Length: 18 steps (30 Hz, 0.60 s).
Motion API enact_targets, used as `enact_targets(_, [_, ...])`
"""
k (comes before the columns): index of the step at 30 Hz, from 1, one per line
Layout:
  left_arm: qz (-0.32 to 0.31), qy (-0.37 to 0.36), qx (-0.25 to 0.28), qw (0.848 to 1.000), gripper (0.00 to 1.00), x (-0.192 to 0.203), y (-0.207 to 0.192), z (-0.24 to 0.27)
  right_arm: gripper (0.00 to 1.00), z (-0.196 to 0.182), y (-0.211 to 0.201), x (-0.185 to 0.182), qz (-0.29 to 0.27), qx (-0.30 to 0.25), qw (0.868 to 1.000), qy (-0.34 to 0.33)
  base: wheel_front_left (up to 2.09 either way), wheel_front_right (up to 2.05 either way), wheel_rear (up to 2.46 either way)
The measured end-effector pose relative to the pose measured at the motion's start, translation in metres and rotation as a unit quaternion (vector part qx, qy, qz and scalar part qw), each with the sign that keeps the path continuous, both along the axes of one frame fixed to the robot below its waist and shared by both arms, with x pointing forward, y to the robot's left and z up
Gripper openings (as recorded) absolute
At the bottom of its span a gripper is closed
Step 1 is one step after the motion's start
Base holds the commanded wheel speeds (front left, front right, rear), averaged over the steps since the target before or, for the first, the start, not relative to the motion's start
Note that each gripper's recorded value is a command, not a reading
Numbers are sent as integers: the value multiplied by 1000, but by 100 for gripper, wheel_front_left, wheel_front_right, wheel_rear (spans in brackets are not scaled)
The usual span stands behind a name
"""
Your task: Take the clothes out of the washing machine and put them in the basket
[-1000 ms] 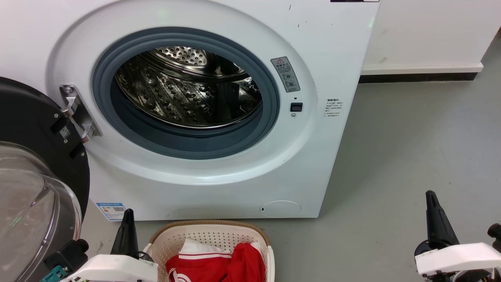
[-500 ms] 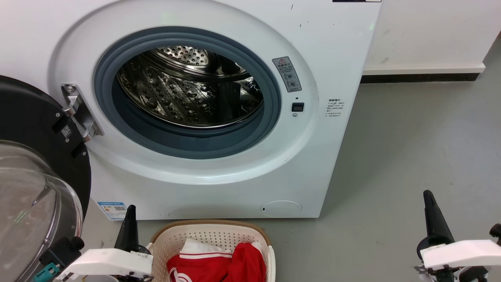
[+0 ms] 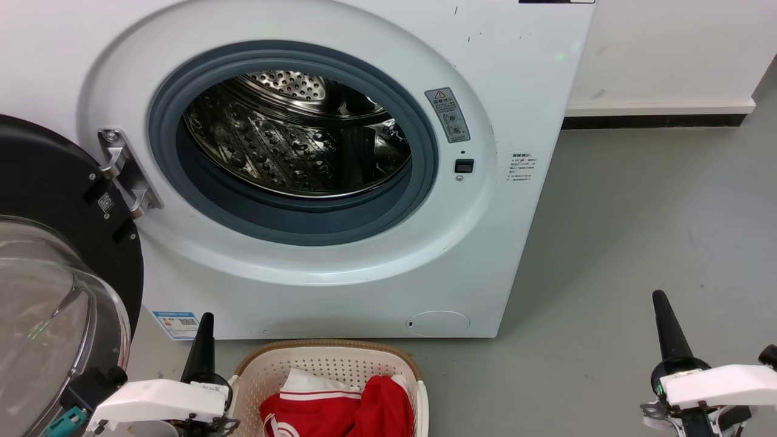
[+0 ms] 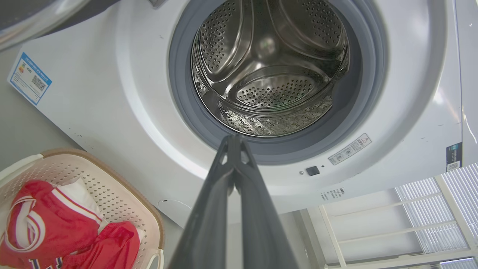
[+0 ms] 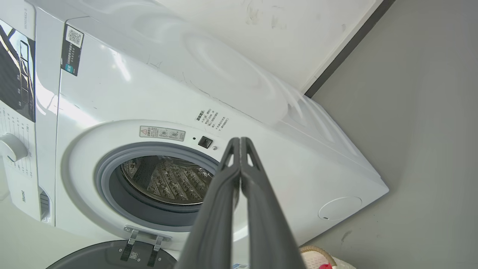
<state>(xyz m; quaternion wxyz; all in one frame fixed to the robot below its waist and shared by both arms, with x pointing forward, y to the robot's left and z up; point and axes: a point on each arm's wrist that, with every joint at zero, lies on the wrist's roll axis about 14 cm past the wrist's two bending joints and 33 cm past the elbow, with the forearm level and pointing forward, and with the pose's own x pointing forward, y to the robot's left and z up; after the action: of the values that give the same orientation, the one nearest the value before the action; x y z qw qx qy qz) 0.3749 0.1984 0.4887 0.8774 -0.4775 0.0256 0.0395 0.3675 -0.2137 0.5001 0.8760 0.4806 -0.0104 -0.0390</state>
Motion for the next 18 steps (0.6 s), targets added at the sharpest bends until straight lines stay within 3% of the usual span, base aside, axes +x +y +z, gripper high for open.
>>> enact_targets(18, [-1, -8, -98, 995, 0, 4, 0, 3, 0, 0, 4, 7, 10, 97, 995, -3, 0, 0, 0])
